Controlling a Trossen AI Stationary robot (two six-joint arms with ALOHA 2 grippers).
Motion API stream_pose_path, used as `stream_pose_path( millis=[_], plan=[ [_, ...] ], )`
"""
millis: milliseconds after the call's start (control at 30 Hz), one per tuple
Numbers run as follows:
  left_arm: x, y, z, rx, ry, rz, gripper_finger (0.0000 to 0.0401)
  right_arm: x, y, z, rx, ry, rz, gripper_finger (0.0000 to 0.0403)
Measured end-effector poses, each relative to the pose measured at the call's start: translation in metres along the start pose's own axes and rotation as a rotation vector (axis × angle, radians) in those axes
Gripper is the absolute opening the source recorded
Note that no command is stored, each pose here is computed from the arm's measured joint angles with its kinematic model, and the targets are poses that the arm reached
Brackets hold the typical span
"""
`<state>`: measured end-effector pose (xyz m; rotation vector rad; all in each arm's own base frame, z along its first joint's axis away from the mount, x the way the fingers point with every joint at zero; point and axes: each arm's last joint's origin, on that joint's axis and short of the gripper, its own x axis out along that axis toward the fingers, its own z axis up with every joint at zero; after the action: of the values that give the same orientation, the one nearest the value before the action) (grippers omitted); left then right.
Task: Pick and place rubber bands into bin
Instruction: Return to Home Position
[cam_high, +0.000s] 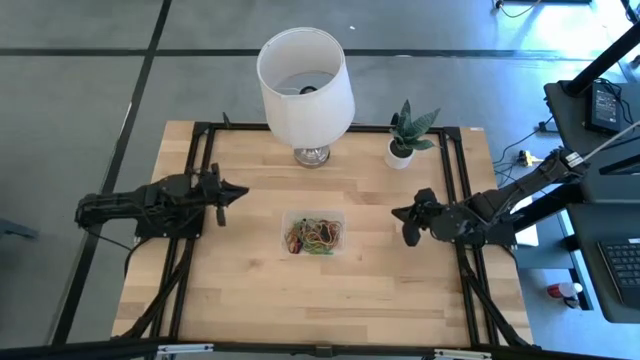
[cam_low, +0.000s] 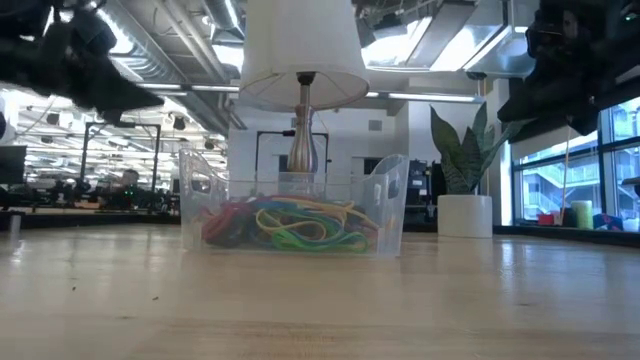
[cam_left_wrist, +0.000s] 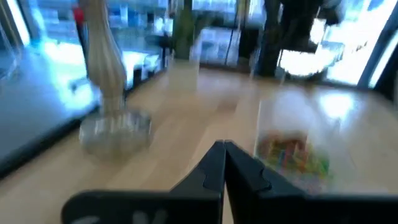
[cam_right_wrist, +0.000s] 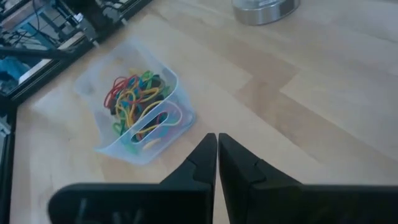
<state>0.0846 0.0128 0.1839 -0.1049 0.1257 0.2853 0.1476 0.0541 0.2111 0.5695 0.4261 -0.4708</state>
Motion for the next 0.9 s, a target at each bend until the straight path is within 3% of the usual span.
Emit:
stream_pose_path(
  millis=[167,400,567,900],
  plan=[
    [0.0043,0.0009,-0.0127,0.005,0.046,0.014,0.0001,0.0023,-0.0019,0.0026,0.013,-0.011,-0.018,0.0021],
    [0.0089,-0.0004,-0.0101,0.067,-0.075,0.000,0.0001,0.0031,-0.0024,0.0039,0.018,-0.017,-0.022,0.0021],
    [0.0092,-0.0015,-0.0111,0.071,-0.065,-0.037,0.0001,0.0031,-0.0025,0.0038,0.014,-0.016,-0.023,0.0021],
    [0.0092,-0.0022,-0.0114,0.013,-0.059,-0.063,0.0001,0.0031,-0.0025,0.0037,0.015,-0.015,-0.023,0.0019]
  ],
)
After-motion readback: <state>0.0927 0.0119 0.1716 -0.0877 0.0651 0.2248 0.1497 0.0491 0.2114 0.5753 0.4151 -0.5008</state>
